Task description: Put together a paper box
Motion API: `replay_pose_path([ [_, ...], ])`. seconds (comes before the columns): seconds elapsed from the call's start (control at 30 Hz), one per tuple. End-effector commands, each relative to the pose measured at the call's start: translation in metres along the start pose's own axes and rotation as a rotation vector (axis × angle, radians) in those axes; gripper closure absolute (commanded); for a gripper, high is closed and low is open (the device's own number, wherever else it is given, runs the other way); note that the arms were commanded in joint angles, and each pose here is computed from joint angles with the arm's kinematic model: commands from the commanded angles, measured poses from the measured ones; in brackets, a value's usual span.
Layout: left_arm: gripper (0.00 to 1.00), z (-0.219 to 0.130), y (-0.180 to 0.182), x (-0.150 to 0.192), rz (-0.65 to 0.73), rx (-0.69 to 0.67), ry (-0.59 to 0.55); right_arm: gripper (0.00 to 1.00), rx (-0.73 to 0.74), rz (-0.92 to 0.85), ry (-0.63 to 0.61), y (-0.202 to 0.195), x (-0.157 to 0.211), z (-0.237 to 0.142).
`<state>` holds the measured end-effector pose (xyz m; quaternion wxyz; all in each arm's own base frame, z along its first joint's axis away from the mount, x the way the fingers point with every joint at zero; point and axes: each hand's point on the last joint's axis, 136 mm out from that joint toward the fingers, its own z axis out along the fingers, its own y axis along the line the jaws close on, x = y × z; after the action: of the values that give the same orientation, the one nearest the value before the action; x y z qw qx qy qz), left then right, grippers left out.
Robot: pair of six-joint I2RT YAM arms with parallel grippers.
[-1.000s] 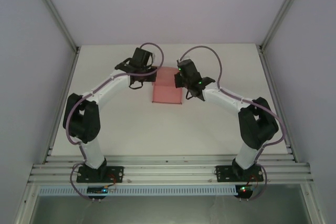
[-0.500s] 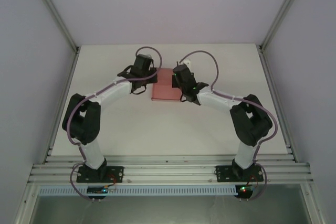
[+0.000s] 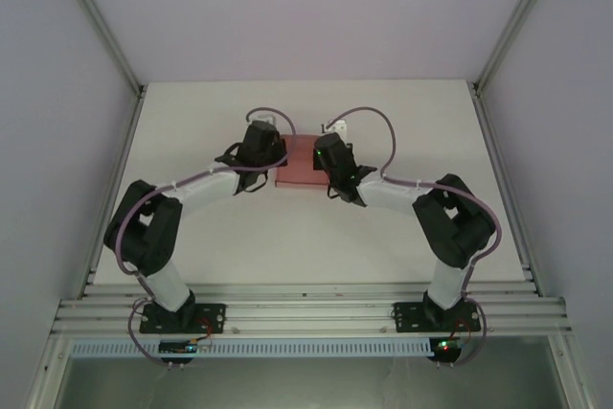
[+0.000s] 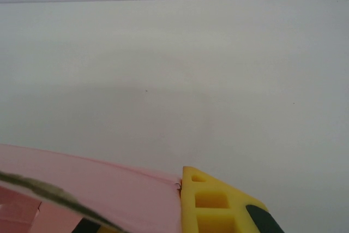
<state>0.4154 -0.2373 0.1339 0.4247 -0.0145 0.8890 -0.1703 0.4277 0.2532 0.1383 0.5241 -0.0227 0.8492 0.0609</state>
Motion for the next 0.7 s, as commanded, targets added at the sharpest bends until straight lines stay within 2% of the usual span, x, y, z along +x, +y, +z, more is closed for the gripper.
replay_pose_path([
  [0.0, 1.00, -0.008, -0.008, 0.042, 0.008, 0.062, 0.069, 0.93, 0.047, -0.036, -0.005, -0.009, 0.012, -0.006],
  [0.23, 1.00, -0.015, -0.003, 0.067, 0.016, 0.096, 0.064, 0.93, 0.033, -0.043, 0.025, -0.013, 0.043, -0.020],
  [0.4, 1.00, -0.020, 0.004, 0.083, 0.079, 0.079, 0.095, 0.88, 0.042, -0.096, 0.066, -0.016, 0.064, -0.026],
  [0.53, 0.96, -0.023, 0.005, 0.102, 0.123, 0.084, 0.134, 0.87, 0.048, -0.116, 0.094, -0.019, 0.075, -0.031],
  [0.67, 0.89, -0.028, 0.004, 0.104, 0.134, 0.084, 0.130, 0.82, 0.041, -0.135, 0.100, -0.017, 0.076, -0.037],
])
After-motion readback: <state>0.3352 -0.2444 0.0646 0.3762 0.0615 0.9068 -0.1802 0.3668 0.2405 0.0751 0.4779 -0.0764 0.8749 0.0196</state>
